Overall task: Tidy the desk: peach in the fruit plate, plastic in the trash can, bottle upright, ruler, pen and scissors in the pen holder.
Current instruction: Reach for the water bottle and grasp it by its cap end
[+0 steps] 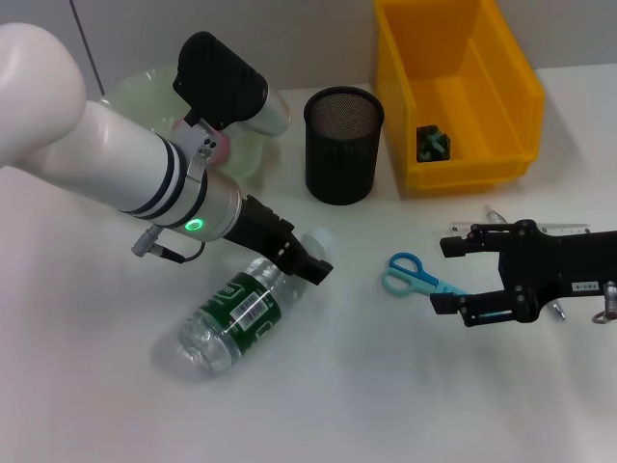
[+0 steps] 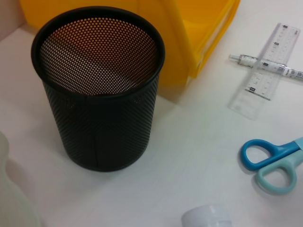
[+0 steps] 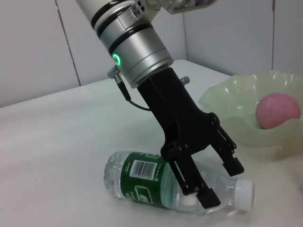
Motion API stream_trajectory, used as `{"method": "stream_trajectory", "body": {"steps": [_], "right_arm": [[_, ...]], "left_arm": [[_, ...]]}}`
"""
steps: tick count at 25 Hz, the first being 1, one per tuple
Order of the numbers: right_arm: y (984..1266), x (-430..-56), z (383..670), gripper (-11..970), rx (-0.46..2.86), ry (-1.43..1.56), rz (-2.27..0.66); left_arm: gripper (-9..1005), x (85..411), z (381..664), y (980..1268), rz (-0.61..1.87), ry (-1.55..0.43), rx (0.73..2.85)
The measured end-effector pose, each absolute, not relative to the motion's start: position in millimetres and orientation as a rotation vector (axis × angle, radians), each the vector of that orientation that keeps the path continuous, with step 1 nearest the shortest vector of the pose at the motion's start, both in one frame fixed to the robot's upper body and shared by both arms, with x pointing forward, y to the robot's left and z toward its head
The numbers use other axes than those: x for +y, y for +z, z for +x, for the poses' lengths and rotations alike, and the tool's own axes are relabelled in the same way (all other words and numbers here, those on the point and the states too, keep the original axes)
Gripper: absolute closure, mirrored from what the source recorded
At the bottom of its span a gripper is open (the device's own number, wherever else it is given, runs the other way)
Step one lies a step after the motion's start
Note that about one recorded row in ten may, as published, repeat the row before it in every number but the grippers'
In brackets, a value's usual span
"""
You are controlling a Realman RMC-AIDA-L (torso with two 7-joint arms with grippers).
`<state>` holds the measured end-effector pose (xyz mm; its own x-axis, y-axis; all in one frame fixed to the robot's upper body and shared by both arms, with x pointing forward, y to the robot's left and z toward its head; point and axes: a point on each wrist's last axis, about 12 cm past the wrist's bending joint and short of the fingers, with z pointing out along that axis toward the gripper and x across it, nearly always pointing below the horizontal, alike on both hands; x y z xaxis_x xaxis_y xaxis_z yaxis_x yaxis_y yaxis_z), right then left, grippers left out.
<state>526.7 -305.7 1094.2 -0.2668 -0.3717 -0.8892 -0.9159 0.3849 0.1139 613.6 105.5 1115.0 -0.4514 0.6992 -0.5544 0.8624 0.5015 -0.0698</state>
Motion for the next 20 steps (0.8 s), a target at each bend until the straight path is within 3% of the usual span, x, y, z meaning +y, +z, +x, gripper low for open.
{"method": "stream_trajectory", "body": {"steps": [20], "right_arm": [[1097.9, -304.8, 531.7, 166, 1.822, 0.833, -1.123]], "left_arm": [[168, 100.0, 616.2, 1115.9, 1.257, -0.484, 2.262]]}}
